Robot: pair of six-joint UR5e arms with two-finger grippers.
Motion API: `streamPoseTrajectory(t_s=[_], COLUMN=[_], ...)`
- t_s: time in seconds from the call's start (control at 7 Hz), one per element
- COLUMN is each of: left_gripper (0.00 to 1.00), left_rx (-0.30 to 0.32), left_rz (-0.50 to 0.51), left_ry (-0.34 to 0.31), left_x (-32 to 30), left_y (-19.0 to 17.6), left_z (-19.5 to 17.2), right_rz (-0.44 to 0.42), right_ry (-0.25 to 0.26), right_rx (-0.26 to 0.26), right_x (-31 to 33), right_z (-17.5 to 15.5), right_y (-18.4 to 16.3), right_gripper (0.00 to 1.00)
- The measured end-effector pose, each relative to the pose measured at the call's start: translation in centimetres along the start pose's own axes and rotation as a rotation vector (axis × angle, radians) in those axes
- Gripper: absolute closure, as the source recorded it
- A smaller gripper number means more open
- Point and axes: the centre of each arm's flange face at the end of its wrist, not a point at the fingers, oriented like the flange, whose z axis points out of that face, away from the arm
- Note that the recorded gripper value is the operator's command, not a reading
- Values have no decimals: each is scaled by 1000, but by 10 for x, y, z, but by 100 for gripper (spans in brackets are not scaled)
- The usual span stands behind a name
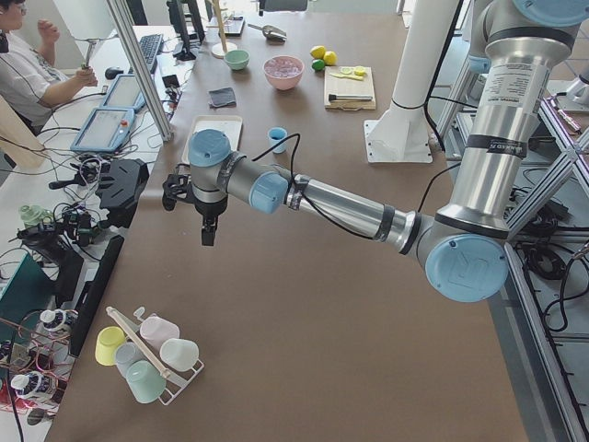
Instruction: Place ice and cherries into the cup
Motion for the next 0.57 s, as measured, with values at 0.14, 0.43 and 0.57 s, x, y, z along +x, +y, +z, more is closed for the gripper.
streamPoseTrajectory(t_s=[0.14,0.43,0.57], left_gripper=[2,2,2], left_rx=[-8,-29,-39], left_rz=[-44,-103,-122], left_ry=[-19,-63,-90], left_x=[-29,-68,-83], left_y=[2,6,9], left_z=[-3,10,19], right_rz=[-2,-6,-8], right_ry=[0,0,0], right_rx=[1,3,5], right_x=[0,0,0], right_z=[0,0,0], right_y=[-1,0,0], right_gripper=[0,0,0])
